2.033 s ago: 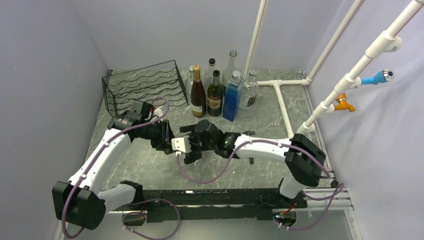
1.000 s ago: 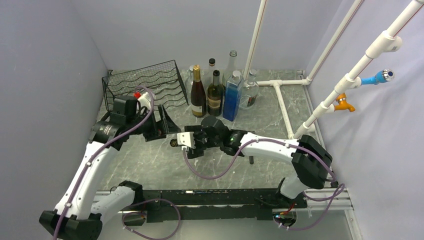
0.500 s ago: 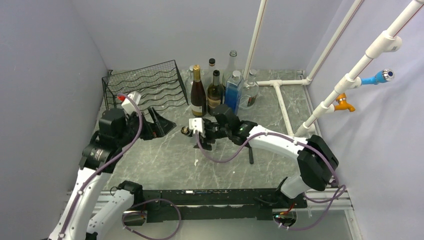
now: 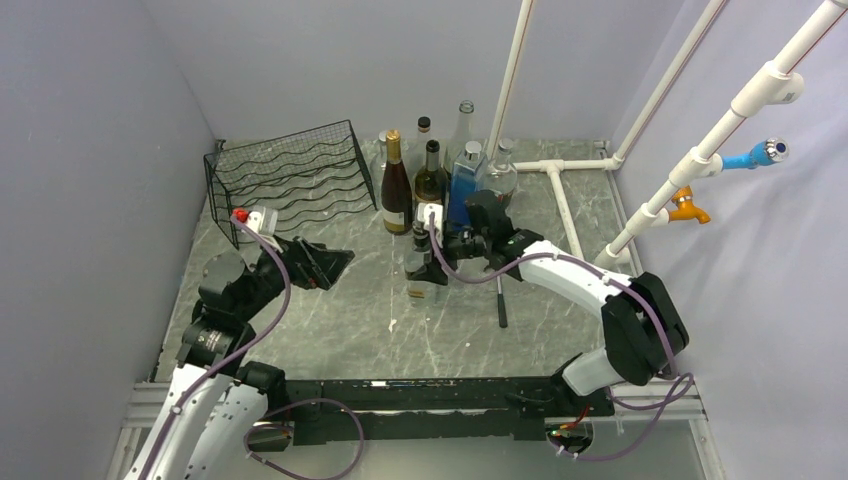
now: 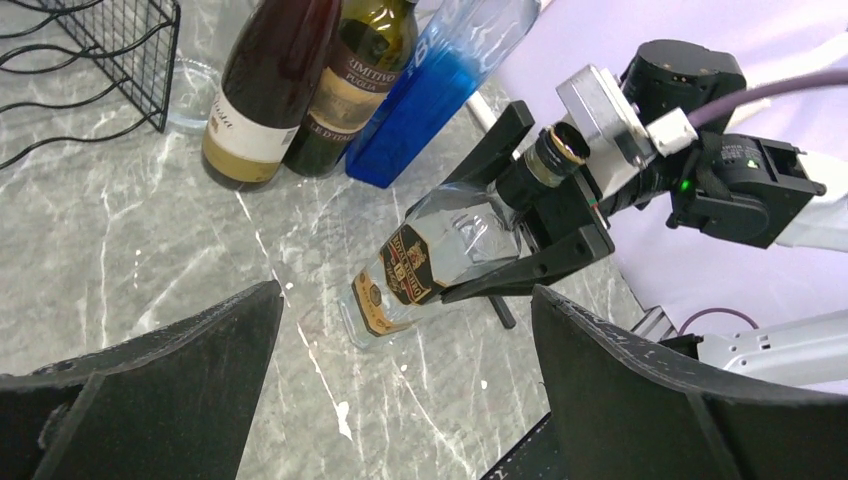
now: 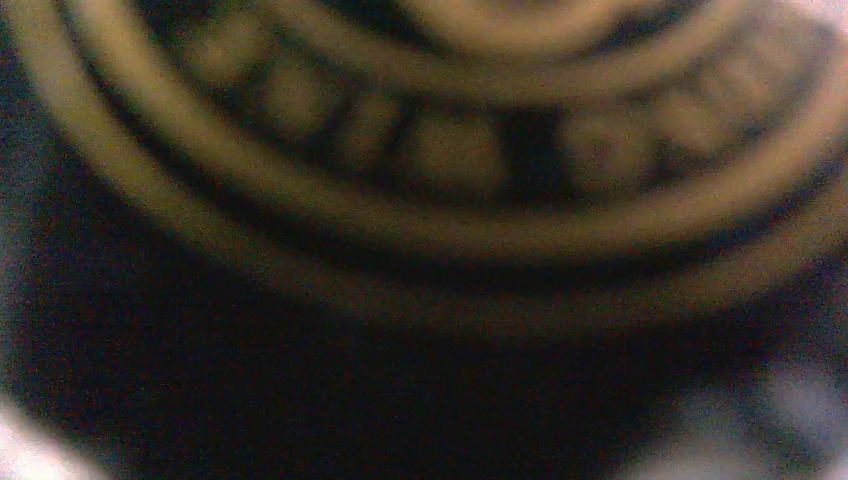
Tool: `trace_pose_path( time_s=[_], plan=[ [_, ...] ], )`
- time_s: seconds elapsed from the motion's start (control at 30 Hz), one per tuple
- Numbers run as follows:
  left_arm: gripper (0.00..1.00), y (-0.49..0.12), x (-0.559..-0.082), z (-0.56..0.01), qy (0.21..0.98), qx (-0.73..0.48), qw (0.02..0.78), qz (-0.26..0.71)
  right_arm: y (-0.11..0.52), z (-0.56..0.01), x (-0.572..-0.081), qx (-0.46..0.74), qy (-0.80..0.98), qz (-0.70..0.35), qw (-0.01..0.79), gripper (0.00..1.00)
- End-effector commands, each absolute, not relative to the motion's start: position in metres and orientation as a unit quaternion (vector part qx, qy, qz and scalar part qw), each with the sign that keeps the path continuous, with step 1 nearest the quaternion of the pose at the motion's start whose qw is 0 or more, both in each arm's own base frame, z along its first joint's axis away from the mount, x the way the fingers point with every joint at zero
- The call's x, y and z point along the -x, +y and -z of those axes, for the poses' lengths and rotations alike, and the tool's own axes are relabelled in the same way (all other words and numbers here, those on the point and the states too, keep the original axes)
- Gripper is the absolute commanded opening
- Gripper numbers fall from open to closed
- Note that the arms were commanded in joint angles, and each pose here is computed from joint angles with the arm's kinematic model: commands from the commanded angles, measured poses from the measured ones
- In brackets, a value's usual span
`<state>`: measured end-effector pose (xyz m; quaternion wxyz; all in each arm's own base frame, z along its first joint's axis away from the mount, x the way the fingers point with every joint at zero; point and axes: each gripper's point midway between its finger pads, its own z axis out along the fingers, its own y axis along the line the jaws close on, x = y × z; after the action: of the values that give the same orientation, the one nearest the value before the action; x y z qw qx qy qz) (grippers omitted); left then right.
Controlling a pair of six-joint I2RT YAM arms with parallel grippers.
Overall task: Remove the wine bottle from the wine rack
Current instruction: Pick up the wine bottle from the wine rack, then place the wine bottle at the center of the board.
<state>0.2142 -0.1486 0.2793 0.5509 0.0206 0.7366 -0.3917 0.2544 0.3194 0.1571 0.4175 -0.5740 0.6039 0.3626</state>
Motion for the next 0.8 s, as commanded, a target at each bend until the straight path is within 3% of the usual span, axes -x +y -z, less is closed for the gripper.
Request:
trace_pose_path(
  time_s=[0.0, 0.77],
  plan=[
    [0.99, -0.157, -0.212, -0.295, 0.701, -0.067, 0.582, 0.406, 0.321, -0.227, -0.268, 0.558, 0.532, -0.384, 0.508, 0.00],
    [0.99, -0.154, -0.206, -0.275, 0.717, -0.090, 0.573, 0.386, 0.272, -0.223, -0.339, 0.474, 0.601, -0.287, 0.576, 0.02]
  ],
)
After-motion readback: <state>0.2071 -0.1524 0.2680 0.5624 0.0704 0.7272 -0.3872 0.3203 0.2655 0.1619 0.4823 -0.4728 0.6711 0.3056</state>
